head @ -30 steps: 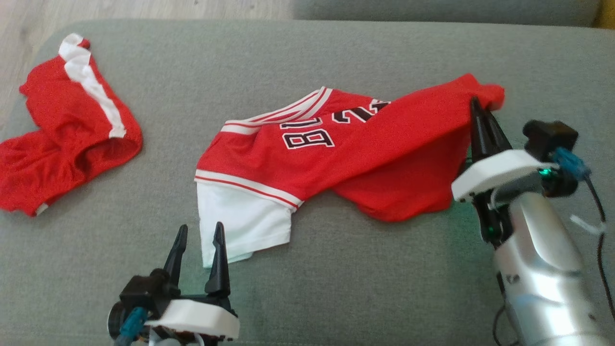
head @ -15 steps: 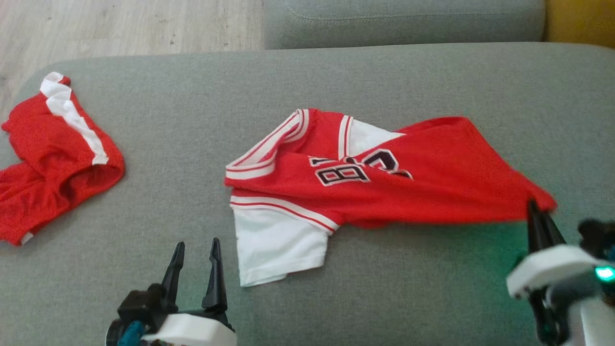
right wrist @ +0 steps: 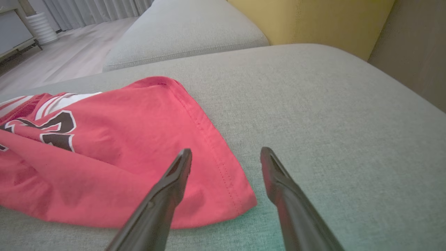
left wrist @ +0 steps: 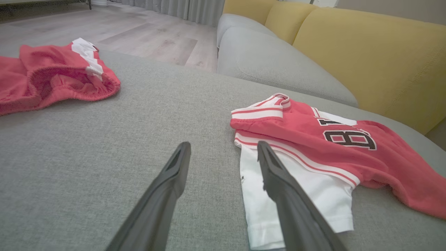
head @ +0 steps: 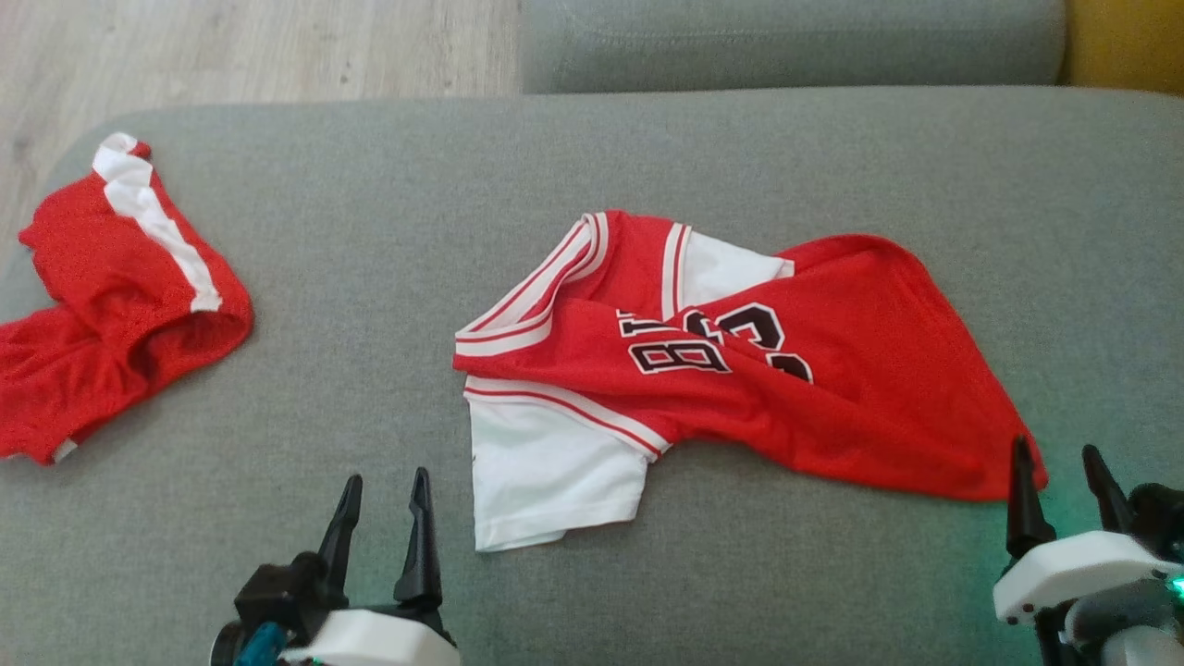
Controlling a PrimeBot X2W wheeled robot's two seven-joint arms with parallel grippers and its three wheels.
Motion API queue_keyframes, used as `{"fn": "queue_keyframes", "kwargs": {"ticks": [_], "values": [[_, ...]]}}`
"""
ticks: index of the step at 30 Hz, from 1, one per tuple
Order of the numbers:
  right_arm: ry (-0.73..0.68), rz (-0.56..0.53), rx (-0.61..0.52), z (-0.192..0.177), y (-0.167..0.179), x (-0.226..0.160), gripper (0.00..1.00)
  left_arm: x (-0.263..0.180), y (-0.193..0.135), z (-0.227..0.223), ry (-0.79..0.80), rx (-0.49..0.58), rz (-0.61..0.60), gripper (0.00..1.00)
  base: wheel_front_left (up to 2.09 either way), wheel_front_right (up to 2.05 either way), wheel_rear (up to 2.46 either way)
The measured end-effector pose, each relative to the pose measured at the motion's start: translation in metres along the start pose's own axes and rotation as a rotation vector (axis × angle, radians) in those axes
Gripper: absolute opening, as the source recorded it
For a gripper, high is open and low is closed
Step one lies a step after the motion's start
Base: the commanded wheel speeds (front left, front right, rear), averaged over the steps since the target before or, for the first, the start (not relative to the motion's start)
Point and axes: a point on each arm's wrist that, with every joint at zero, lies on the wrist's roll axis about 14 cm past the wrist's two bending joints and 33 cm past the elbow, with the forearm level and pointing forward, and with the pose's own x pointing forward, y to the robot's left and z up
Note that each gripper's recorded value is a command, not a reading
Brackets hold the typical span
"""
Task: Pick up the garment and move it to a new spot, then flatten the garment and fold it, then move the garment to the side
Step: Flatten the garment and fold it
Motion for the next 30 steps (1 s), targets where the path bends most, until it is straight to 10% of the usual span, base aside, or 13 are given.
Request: {"fn": "queue_keyframes", "kwargs": {"ticks": [17,30], "values": [[-0.292,0.101,-0.055,0.074,0.031,-0.039,1.0,-0.026,-0.017,0.023,-0.108,0.01,-0.056,1.0,0.0,0.0,0.0],[-0.276,0.189,-0.041,0.058,0.057,-0.058,1.0,-0.037,-0.011,0.019,-0.107,0.012,-0.036,1.0,0.0,0.0,0.0]]}}
